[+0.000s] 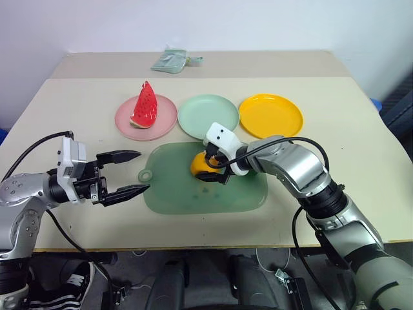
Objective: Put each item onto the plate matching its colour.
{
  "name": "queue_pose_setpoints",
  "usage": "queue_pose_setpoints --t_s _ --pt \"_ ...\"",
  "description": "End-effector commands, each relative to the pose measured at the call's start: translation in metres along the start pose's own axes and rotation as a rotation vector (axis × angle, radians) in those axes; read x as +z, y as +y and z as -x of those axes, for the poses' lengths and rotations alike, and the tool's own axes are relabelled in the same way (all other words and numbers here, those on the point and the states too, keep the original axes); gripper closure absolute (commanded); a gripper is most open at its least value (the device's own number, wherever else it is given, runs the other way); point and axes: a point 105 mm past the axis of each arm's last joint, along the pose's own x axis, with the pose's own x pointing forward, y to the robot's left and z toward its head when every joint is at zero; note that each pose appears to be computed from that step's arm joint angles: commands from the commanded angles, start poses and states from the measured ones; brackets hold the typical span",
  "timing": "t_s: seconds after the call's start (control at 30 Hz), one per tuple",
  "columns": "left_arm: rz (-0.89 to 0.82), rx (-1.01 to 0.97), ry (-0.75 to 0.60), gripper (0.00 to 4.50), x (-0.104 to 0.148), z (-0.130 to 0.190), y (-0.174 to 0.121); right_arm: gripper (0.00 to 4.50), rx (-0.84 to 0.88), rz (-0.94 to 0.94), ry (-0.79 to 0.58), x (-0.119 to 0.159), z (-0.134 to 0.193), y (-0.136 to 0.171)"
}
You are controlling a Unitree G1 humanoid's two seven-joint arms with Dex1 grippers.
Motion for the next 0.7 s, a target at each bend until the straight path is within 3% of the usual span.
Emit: queue_pose_setpoints --t_s 0.03,0.07,0.17,0.3,0.4,0.5,0.7 --pt "-0.032 0.006 -0.028 0.00 0.010 -0.001 0.001 1.30 -0.013 0.045 -0.035 0.010 0.002 0.000" --pt "-0.032 0.007 -0.028 0.00 0.010 0.000 0.002 1.55 -0.016 0.049 -0.035 0.010 0.002 0.000" --pt "-0.007 0.010 -0.050 0.00 0.011 -0.001 0.006 1.58 -0.034 0.075 -0.084 0.021 0.007 -0.005" --pt "0.027 0.050 -0.092 0.00 0.020 -0.006 0.013 1.58 -0.038 0.018 -0.306 0.061 0.033 -0.018" --pt "0.032 0.106 -0.111 0.00 0.023 -0.013 0.021 1.58 -0.262 -0.053 -0.395 0.069 0.057 -0.072" --pt "0.061 0.093 -0.123 0.00 0.023 -0.027 0.016 1.58 -0.571 -0.086 -0.405 0.056 0.082 -0.131" --pt "0.048 0.117 -0.178 0.00 0.025 -0.040 0.021 1.58 -0.842 -0.198 -0.269 0.001 0.099 -0.183"
